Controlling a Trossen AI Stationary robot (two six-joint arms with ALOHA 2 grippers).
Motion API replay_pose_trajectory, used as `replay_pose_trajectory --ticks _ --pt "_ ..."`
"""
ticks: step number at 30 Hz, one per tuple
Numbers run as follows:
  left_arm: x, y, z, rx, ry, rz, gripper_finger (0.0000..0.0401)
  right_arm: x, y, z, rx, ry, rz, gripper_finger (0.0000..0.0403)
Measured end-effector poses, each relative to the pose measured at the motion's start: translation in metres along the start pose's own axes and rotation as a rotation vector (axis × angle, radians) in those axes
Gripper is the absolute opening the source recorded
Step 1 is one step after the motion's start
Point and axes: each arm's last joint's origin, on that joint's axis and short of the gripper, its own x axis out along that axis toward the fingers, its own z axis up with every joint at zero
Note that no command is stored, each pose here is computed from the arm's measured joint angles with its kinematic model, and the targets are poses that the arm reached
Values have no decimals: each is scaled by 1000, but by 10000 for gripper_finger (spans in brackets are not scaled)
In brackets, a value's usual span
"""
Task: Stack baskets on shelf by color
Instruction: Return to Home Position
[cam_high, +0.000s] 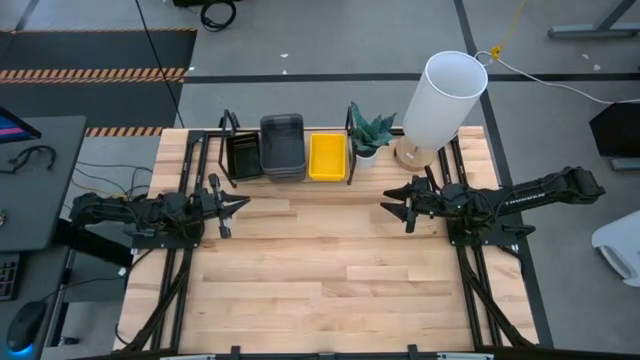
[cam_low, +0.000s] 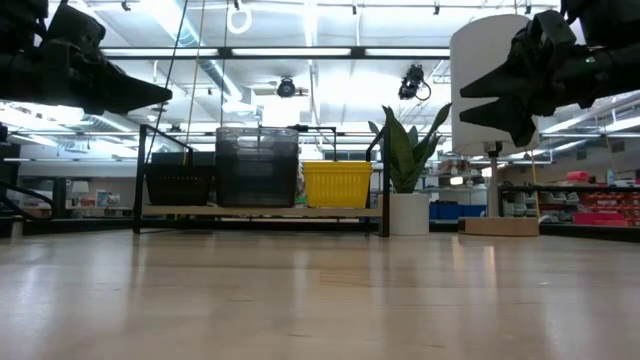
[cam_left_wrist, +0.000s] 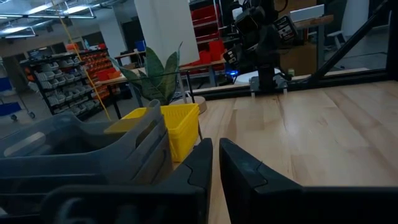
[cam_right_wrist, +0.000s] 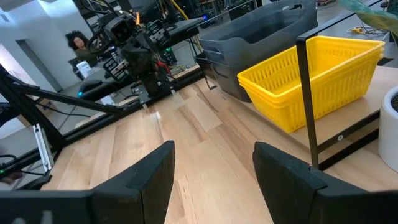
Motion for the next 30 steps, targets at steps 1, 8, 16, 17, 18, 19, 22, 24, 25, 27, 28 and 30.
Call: replay_pose_trajectory --ticks 1,8,16,17,18,19,22,24,25,27,28,30 --pt "0 0 0 0 0 0 38 0 0 0 0 0 0 221" --pt "0 0 0 0 -1 0 39 0 0 0 0 0 0 221" --pt "0 0 0 -1 -2 0 30 0 0 0 0 0 0 221" --pt "0 0 0 -1 -2 0 30 0 0 0 0 0 0 221" --pt "0 0 0 -1 -2 0 30 0 0 0 0 0 0 221" --pt "0 0 0 -1 -2 0 32 0 0 0 0 0 0 221" --pt "0 0 0 -1 -2 0 36 0 0 0 0 0 0 221" --pt "0 0 0 -1 -2 0 38 0 0 0 0 0 0 221" --pt "0 0 0 -1 -2 0 39 0 0 0 0 0 0 221" --pt "0 0 0 -1 -2 0 40 0 0 0 0 0 0 221" --pt "0 0 0 -1 -2 0 41 0 0 0 0 0 0 221" --pt "0 0 0 -1 -2 0 40 0 0 0 0 0 0 221"
